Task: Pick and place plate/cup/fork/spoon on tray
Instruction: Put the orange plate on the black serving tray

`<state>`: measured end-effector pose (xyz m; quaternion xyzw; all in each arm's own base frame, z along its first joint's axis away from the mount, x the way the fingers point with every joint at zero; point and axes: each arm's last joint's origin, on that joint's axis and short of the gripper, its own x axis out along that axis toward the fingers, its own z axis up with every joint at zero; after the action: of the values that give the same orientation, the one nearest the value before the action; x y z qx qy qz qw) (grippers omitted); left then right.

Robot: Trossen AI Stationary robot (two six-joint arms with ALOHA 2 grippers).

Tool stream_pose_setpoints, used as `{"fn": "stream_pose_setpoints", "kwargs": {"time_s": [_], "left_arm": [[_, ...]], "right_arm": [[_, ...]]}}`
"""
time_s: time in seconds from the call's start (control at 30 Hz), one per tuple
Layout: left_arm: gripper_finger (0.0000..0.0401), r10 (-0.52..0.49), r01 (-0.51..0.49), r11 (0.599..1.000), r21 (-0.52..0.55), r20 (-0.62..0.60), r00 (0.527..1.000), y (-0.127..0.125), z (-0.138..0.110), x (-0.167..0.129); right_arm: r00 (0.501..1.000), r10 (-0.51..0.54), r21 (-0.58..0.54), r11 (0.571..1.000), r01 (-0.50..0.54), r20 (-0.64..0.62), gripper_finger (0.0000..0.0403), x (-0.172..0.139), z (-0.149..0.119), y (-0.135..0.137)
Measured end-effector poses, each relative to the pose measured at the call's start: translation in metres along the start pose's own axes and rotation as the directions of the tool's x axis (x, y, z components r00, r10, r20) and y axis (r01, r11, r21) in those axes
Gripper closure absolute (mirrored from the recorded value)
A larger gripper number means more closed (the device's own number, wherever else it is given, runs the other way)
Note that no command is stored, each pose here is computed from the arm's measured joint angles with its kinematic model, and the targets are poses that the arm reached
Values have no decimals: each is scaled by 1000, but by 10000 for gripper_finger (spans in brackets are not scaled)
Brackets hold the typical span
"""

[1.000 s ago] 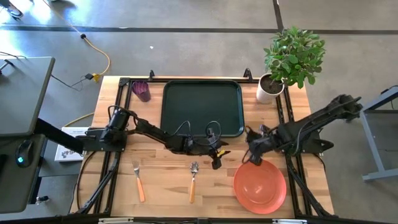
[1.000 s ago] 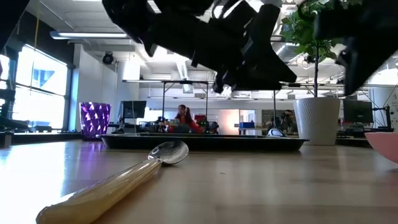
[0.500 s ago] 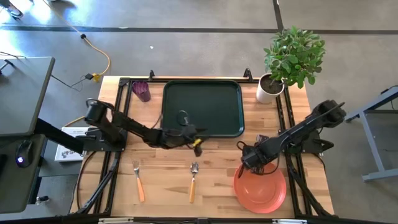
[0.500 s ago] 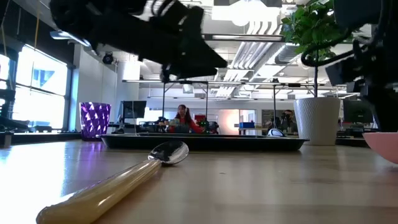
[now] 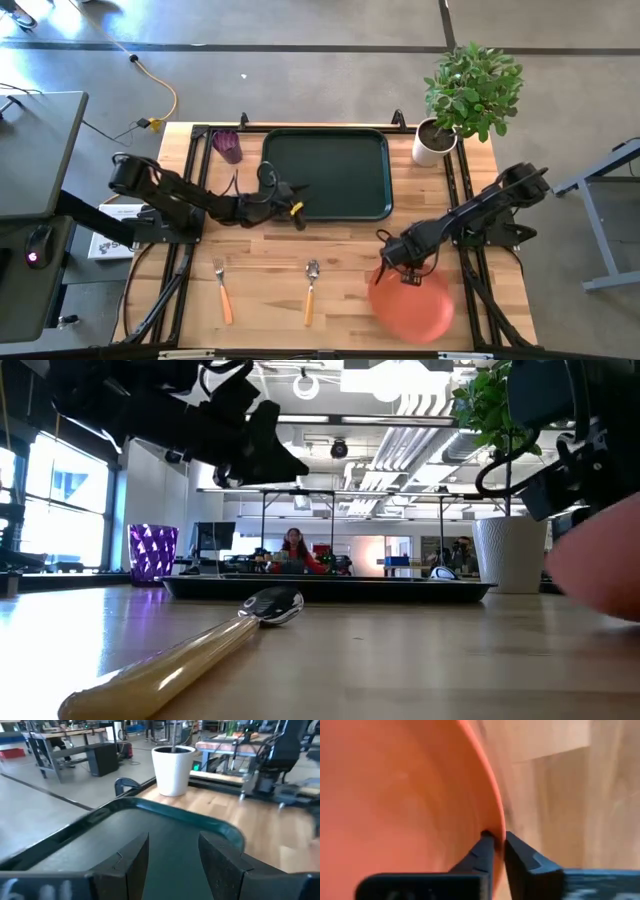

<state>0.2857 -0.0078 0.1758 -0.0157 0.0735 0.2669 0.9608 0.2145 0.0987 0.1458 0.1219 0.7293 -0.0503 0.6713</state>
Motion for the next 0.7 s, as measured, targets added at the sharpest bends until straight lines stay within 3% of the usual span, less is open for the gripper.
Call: {"fn": "stream_pose_setpoints", "kwargs": {"time_s": [0.2, 0.4, 0.6, 0.7], "left_arm": [[238, -10, 10, 999, 32, -23, 1000, 14, 0, 9], [238, -37, 40, 998, 48, -73, 997, 22, -6, 13], [238, 16, -14, 999, 35, -71, 997, 47, -7, 11], [238, 69, -68, 998, 16, -56, 996, 64, -6, 12]], "right_arm": [[990, 88, 23, 996, -91, 111, 399, -31, 7, -5], [925, 134, -39, 991, -129, 355, 400, -92, 28, -12], [791, 93, -108, 994, -34, 605, 402, -162, 58, -40], [681, -61, 19, 997, 69, 729, 402, -189, 80, -73]]}}
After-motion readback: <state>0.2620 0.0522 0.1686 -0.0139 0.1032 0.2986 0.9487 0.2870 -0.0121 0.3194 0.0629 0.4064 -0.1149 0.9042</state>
